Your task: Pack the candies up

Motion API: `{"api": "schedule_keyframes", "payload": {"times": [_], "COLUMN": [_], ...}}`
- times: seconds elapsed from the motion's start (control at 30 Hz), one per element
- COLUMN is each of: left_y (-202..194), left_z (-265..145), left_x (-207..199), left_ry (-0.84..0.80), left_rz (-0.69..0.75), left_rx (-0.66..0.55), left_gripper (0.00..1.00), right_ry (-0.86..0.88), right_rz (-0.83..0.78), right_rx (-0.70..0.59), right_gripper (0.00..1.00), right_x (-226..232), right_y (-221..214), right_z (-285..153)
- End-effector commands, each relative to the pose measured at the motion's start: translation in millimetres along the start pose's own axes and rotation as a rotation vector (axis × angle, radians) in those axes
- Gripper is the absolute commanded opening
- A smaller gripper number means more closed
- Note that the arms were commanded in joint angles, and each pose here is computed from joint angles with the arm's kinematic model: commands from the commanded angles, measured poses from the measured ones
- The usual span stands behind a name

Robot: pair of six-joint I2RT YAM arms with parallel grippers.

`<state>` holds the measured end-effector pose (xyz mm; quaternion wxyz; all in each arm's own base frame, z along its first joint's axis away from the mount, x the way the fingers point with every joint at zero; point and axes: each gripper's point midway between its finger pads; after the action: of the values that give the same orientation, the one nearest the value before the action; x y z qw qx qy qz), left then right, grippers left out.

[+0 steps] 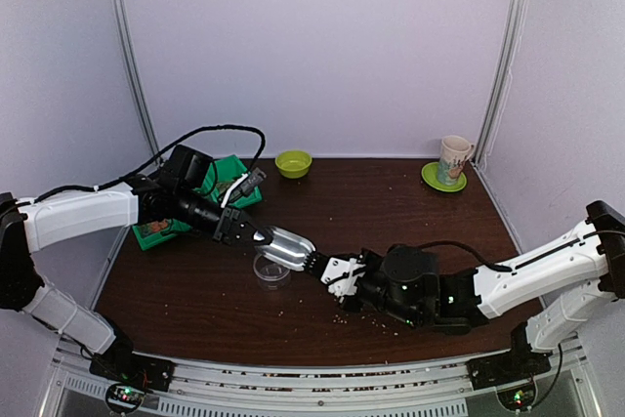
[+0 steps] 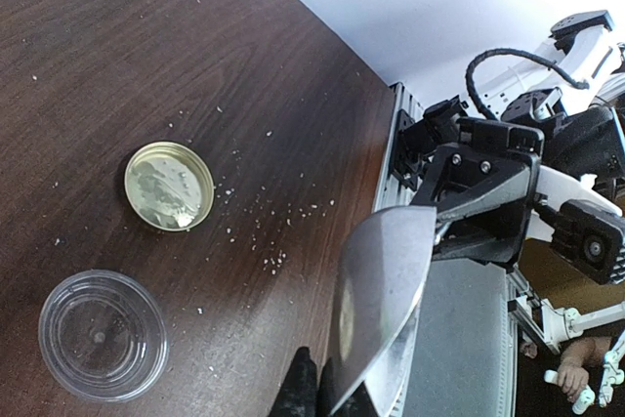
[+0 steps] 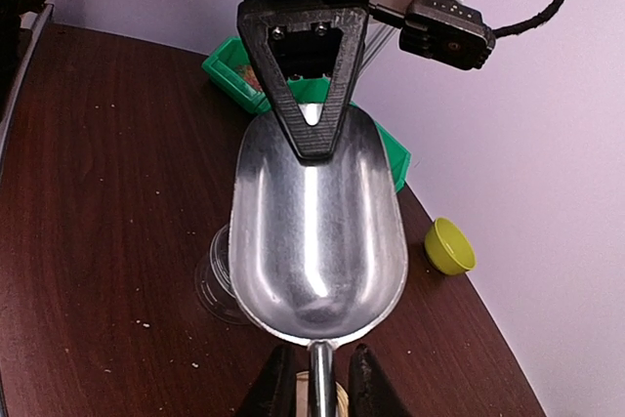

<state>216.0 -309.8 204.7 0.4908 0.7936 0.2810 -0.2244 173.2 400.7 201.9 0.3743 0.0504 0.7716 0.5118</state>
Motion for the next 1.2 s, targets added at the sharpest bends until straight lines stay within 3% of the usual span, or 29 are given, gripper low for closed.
{"api": "schedule_keyframes", "payload": {"times": [0.0,0.63,0.97,1.0,1.17], "left_y": [12.4,13.0,12.8,13.2,15.9], "left_z": [-0.6,-1.0,-0.2,-0.4,-3.7], "left_x": [-11.1,-12.6,-11.4,-11.7,-10.7], "left_ry": [-0.041,-0.051,-0.048,-0.049,-0.025], "left_rz": [0.048,0.048,0.045,0.046,0.061], "left_rx": [-0.030,-0.033,-0.032,-0.033,-0.042], "left_gripper": [0.00,0.00,0.00,0.01,0.34], "right_ry": [-0.029,-0.017,-0.019,-0.025,-0.065], "right_rz": [0.017,0.020,0.032,0.035,0.058], "right_rx": [-0.045,-0.079,-0.107,-0.107,-0.076], "right_gripper": [0.19,0.11,0.00,0.00,0.00], "right_x": [-9.6,-9.9,-14.2,-15.9,-24.0], "right_y": [17.6,28.8,38.2,38.6,32.4], "right_z": [-2.5,-2.1,-5.5,-6.0,-8.9]}}
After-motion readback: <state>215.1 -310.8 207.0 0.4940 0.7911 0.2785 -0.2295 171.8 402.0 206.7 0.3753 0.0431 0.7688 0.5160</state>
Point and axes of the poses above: each gripper's point midway between its finger pads, its own z axis out along the fingers, its own x axis along the line the jaws close on, y = z × x, and after that the axes turned 1 degree about z, right-handed
